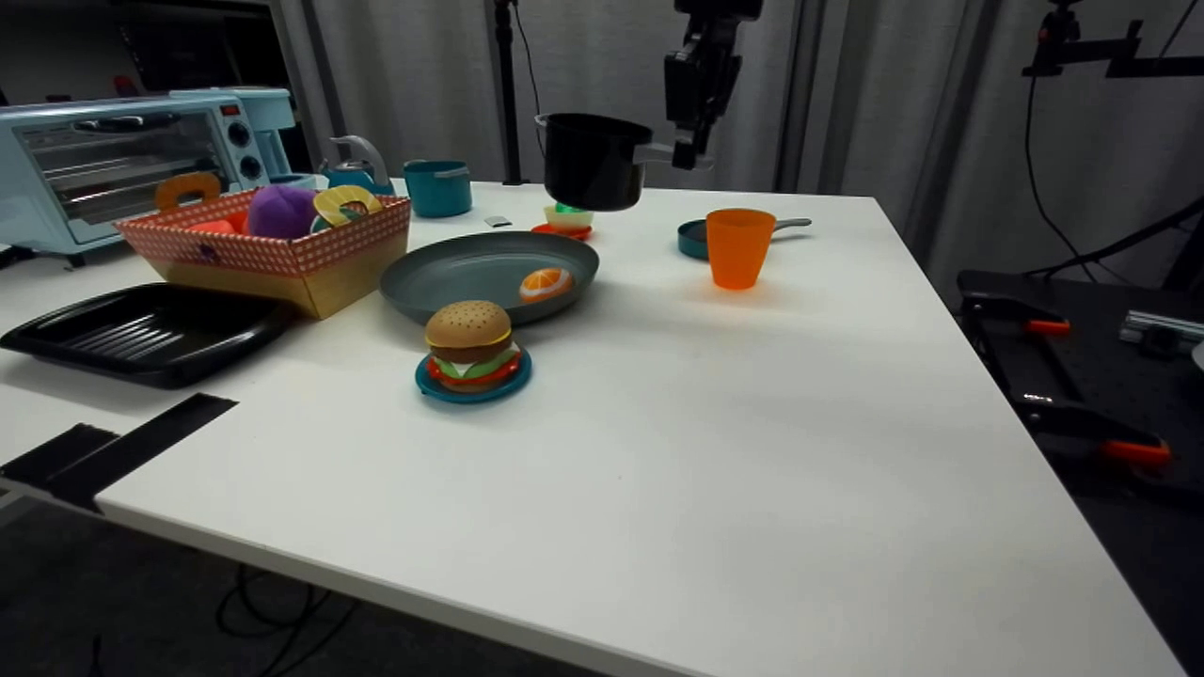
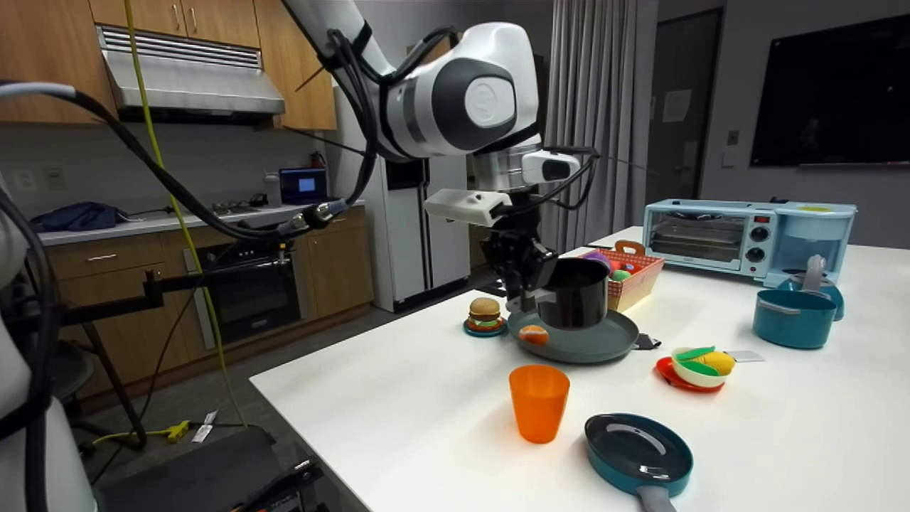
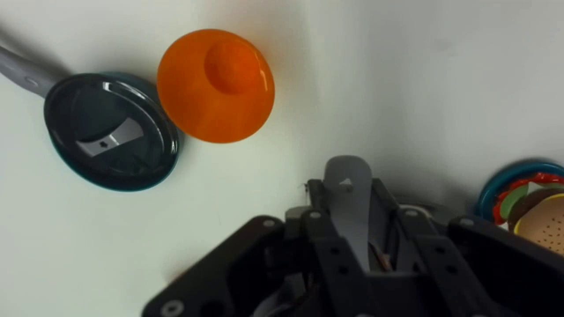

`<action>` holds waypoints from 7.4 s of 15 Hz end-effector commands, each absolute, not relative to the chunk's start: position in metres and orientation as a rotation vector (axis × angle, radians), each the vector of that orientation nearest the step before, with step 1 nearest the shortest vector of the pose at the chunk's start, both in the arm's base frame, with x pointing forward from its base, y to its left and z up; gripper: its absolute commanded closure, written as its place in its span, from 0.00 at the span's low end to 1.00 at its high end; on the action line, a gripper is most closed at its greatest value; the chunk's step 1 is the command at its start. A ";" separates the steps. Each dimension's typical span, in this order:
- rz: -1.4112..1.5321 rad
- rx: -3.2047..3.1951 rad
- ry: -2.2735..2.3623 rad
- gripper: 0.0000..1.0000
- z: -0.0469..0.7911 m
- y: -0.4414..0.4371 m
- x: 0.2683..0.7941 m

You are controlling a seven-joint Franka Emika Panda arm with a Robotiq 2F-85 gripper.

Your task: Pour the contents of the black pot into the grey plate

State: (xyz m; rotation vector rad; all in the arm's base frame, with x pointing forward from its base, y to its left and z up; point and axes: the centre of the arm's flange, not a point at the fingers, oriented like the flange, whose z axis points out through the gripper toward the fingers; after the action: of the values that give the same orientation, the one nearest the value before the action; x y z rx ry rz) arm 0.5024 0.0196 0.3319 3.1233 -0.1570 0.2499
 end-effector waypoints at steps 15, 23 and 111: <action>0.222 2.471 0.113 0.93 0.363 0.064 0.618; 0.212 2.084 0.226 0.93 0.350 0.080 0.623; 0.403 2.621 0.377 0.93 0.334 0.118 0.543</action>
State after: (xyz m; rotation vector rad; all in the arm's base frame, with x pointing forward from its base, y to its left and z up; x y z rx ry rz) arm 0.5671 0.1258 0.3332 2.4798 0.3360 0.3927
